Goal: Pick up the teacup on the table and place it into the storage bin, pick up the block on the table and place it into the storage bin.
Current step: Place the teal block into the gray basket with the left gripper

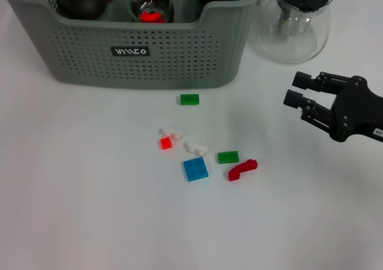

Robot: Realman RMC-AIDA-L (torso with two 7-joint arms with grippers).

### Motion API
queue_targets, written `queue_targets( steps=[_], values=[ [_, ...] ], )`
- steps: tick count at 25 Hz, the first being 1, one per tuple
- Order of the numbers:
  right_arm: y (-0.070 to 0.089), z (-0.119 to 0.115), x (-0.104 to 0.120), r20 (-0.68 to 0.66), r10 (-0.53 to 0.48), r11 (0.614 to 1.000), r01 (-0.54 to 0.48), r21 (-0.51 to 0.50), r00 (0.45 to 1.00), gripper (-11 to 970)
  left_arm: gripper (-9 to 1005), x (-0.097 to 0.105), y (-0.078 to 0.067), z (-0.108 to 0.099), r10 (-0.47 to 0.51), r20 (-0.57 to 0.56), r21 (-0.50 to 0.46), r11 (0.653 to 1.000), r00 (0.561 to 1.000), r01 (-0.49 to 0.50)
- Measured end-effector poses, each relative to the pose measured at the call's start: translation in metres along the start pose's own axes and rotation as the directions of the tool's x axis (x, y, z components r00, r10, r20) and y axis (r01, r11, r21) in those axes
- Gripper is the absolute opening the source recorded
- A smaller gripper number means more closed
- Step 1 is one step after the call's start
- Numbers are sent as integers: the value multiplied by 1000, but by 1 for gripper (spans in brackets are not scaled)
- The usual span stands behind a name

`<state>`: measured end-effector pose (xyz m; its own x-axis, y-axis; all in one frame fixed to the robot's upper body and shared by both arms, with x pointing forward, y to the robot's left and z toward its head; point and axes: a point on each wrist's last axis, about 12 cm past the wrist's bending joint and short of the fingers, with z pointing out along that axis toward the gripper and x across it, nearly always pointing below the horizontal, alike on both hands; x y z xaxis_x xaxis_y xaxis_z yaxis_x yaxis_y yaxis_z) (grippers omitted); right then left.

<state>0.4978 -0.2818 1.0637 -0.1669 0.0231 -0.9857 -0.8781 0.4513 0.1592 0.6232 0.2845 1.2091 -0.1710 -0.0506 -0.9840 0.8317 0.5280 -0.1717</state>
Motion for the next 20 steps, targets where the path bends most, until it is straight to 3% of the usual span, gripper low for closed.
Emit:
queue_targets(
  steps=[3,7,14,20],
  values=[
    [0,0,0,0,-3,1000,3,0,1000,412,413,-15,18,37,-32,-198,-78,997,980,17],
    [0,0,0,1,-2,1000,2,0,1000,412,413,-8,24,70,-9,-395,-176,982,919,-66],
    [0,0,0,1,-5,1000,5,1,1000,413,412,17,20,92,15,-568,-235,955,823,-180],
    [-1,1,0,-2,-8,1000,8,5,1000,412,413,23,19,101,3,-613,-286,932,790,-225]
  ],
)
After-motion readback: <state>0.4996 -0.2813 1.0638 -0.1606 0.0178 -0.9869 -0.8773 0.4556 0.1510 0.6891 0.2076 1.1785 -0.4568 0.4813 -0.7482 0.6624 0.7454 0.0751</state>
